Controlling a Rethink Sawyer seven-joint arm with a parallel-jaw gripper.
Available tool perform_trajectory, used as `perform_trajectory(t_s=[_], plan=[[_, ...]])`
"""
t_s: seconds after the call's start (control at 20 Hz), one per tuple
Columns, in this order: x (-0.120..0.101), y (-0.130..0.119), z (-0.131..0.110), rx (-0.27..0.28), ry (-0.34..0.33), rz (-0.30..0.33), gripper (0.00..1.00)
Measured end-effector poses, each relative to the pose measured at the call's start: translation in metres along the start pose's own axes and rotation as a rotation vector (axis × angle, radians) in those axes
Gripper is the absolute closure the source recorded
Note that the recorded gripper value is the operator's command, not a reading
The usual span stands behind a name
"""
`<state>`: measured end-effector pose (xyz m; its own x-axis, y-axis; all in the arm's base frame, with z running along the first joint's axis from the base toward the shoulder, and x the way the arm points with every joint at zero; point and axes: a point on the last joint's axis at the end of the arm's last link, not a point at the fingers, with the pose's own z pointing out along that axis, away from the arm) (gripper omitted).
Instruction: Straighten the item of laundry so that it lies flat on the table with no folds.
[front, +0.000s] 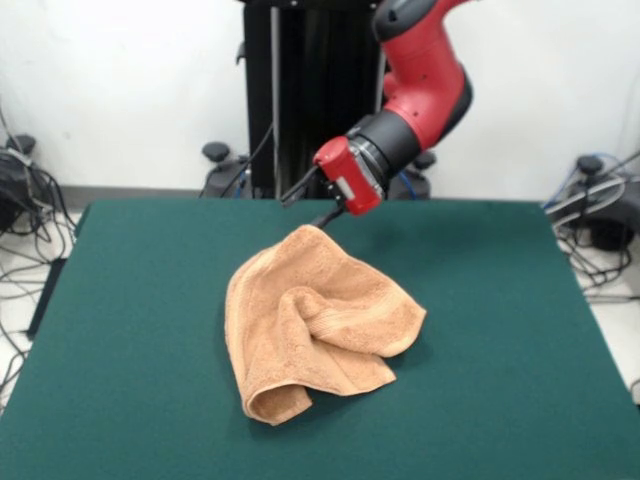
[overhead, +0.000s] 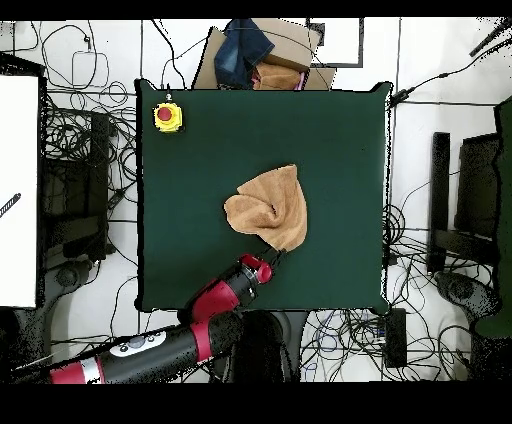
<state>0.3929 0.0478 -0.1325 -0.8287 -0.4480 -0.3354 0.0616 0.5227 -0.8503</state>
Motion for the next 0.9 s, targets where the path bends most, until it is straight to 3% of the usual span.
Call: perform_trajectory(t_s=[0.9], plan=[[-0.008,0.015,0.006,0.010,-0.028,0.044,0.00]])
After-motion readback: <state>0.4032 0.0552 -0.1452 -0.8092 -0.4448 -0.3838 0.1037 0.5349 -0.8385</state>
